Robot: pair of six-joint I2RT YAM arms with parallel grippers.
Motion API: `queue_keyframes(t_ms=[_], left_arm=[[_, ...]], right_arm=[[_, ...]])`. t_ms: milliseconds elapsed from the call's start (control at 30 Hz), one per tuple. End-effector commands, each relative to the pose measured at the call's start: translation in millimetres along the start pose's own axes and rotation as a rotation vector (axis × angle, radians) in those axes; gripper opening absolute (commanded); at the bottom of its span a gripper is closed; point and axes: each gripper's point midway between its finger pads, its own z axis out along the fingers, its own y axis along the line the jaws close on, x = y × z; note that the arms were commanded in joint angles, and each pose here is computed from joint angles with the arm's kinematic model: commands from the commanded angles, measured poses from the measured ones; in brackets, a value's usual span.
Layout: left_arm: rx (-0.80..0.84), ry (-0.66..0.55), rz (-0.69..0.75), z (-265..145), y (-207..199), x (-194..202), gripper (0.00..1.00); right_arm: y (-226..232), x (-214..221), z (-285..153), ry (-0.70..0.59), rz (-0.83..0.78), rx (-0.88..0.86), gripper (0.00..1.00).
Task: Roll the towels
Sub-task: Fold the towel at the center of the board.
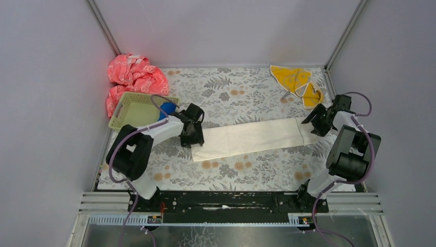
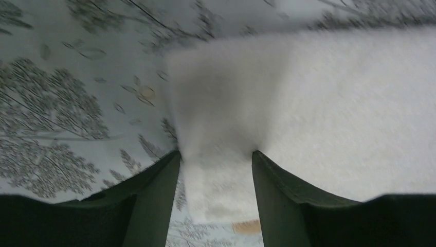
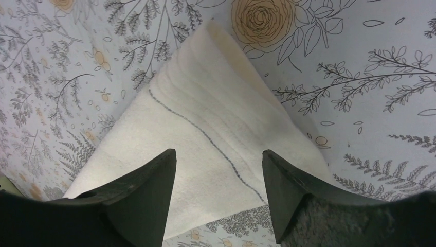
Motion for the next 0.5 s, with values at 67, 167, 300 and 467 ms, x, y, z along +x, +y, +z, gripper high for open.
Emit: queue_keyframes(t_ms=[67,167,300,467], left_arm=[[-0.070,-0.030,-0.098,26,28,-32,0.53],[-0.102,-0.028,-0.121,36,37,-40,0.53],[-0.106,-0.058,-0.121,35,35,-54,0.52],[-0.028,-0.137,-0.084,0,9,-72,0.55]], right_arm=[[-27,4,20,0.009,0.016,0.125,0.70],[-44,1,13,-0.038,0.024,0.217,0.71],[-14,-20,-2,-0.134,-0.009,0.086,0.71],[44,-35,-13,-0.180,-0.061,-0.220,0.70]])
